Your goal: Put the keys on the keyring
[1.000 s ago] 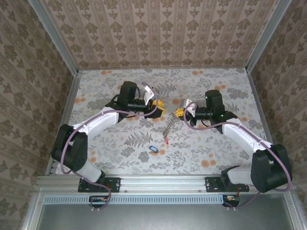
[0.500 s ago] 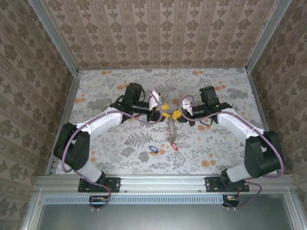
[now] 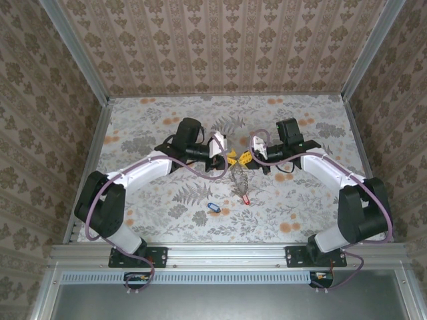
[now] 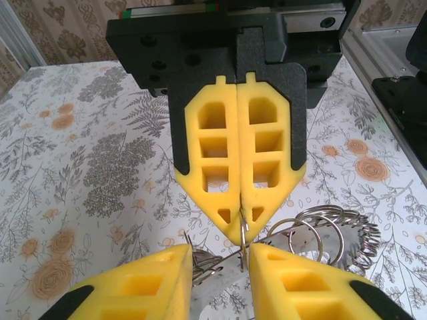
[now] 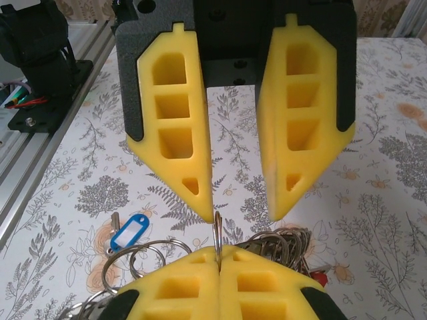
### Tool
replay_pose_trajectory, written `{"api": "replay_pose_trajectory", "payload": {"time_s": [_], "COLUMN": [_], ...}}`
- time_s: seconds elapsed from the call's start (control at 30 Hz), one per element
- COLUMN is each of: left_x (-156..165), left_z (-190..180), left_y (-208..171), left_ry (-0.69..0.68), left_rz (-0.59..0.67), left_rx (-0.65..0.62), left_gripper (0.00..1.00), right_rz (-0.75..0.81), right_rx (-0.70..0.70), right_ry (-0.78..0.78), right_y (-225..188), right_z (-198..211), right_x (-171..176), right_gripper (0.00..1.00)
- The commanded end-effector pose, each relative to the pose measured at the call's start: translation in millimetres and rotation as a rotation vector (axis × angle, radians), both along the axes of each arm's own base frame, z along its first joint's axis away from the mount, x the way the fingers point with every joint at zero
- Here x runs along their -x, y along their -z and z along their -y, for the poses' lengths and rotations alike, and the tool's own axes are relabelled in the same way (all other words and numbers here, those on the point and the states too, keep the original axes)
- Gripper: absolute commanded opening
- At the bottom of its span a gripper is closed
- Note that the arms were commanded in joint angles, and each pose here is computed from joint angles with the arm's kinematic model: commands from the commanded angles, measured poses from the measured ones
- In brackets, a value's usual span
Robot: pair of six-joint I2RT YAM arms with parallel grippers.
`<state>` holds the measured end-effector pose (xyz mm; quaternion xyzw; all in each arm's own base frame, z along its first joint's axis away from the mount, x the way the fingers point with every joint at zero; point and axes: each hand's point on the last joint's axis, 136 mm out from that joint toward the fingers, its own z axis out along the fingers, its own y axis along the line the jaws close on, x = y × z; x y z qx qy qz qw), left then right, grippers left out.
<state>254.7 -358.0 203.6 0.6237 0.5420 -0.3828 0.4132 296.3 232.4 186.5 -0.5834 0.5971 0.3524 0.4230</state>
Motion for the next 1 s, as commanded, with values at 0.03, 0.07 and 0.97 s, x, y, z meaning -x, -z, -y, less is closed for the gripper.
{"api": "replay_pose_trajectory", "payload": {"time_s": [0.03, 0.07, 0.97], "left_x": [4.0, 4.9, 3.8], "left_z": [1.9, 2.2, 11.6], "left_y": [2.5, 3.3, 4.2], "left_ry": [0.026, 0.027, 0.003], "left_rz": [0.020, 0.020, 0.031], "left_rx": [-0.016, -0.018, -0.007], "left_gripper": [0.26, 0.24, 0.13], "right_rz": [0.020, 0.016, -0.023], "right_rx": [-0.060, -0.062, -0.033], "right_ry": [-0.032, -0.031, -0.019], "right_y": [-19.8, -19.3, -18.6], "right_z": [-4.1, -4.6, -12.6], "right_x": [-2.7, -3.0, -2.0], "right_gripper": [0.00, 0.00, 0.00]}}
